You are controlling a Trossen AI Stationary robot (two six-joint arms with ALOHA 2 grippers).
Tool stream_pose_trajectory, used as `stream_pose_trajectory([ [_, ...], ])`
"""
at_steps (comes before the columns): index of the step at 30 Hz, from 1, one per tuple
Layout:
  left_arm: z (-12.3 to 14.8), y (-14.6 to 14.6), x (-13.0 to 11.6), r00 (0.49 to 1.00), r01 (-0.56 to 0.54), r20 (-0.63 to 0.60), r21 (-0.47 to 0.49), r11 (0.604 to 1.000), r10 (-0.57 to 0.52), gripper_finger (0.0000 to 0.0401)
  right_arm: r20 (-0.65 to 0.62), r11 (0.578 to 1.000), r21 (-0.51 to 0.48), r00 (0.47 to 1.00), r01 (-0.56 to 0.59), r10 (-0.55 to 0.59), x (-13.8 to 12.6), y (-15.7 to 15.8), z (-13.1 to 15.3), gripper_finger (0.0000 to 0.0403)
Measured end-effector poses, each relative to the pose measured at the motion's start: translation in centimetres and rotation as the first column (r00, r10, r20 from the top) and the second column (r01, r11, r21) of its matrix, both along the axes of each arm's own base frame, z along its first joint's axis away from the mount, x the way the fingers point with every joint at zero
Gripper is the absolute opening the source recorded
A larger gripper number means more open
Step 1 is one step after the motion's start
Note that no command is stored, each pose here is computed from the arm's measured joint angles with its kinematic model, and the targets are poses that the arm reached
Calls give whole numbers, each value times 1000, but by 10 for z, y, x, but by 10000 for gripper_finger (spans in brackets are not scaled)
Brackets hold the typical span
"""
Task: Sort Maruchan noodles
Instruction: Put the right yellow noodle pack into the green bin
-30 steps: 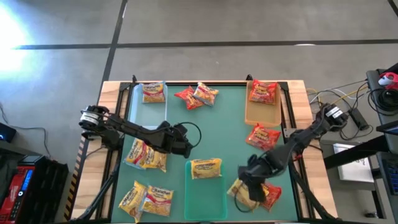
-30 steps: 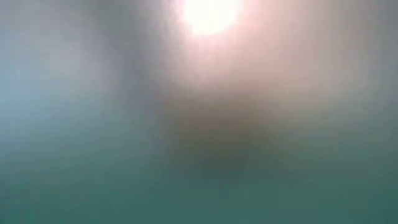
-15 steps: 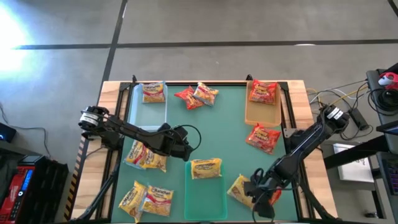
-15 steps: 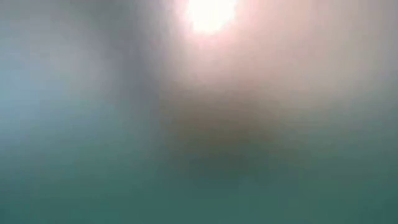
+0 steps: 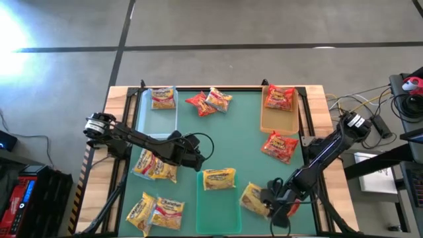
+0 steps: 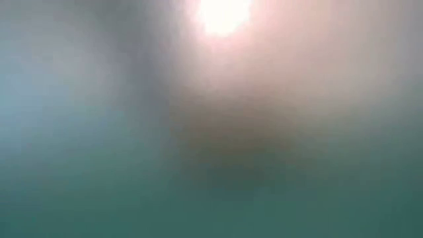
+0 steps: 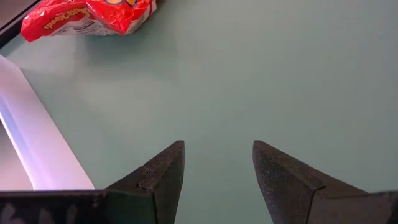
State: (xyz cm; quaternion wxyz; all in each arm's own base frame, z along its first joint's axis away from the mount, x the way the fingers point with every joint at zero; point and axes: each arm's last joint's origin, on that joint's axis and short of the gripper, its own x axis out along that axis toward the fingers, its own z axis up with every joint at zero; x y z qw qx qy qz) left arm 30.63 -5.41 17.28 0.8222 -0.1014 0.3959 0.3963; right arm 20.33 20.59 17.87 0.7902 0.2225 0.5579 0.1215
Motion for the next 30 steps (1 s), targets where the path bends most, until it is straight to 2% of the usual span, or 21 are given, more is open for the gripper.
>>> stream_pose_trajectory([
  [5,0,0,0,1000,0,0,0,1000,0,174,129,988,-146,991,44,-25,7,-9,-1,178],
  [11,0,0,0,1000,0,3,-1,1000,0,174,179,959,-264,982,100,-53,14,-23,-3,178],
  [15,0,0,0,1000,0,3,-1,1000,0,174,171,972,-217,984,89,-53,20,-24,0,178],
  [20,0,0,0,1000,0,3,-1,1000,0,174,129,998,-66,992,19,-10,22,-15,8,178],
  [23,0,0,0,1000,0,2,0,1000,0,174,145,1000,-10,989,-6,7,22,-10,11,178],
  [30,0,0,0,1000,4,-2,2,1000,-4,174,142,1000,-24,990,-20,23,28,-3,-4,178],
])
